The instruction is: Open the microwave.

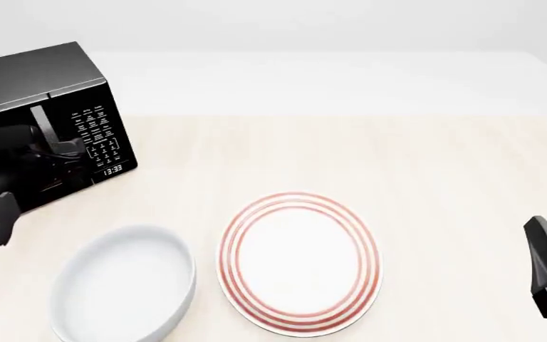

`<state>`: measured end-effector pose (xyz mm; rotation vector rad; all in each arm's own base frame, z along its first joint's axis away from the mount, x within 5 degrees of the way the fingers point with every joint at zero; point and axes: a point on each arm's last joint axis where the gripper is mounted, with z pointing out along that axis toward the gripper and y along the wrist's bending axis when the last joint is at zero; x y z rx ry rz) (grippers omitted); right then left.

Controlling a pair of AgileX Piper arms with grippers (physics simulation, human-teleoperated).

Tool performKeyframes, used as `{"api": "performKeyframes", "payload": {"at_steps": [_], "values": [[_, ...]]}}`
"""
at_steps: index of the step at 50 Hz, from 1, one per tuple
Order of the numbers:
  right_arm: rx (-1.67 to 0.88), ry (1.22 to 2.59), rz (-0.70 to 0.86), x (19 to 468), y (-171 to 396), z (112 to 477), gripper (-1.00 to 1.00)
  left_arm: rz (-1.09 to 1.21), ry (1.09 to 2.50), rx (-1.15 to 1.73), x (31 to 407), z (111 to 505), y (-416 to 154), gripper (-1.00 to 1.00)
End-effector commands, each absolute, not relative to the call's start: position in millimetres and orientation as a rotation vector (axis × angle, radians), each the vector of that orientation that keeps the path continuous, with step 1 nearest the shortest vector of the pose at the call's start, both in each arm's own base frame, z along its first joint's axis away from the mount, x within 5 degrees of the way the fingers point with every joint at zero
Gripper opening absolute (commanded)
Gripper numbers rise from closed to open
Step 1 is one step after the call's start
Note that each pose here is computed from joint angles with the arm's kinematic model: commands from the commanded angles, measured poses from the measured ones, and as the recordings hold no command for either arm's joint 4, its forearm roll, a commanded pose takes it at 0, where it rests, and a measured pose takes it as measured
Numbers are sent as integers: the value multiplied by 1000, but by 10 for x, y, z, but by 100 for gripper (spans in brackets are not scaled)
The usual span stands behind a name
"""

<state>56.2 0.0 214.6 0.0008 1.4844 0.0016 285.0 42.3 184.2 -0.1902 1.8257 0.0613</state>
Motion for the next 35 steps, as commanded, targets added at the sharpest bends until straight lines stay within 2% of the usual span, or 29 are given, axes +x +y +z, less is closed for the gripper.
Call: {"api": "performKeyframes", "payload": {"at_steps": [1,35], "values": [[1,1484,2,562,0,2145,100,56,1845,-199,2945,1755,440,100],[1,1484,2,562,0,2146,100,32,1880,-230,3064,1589,449,100]]}}
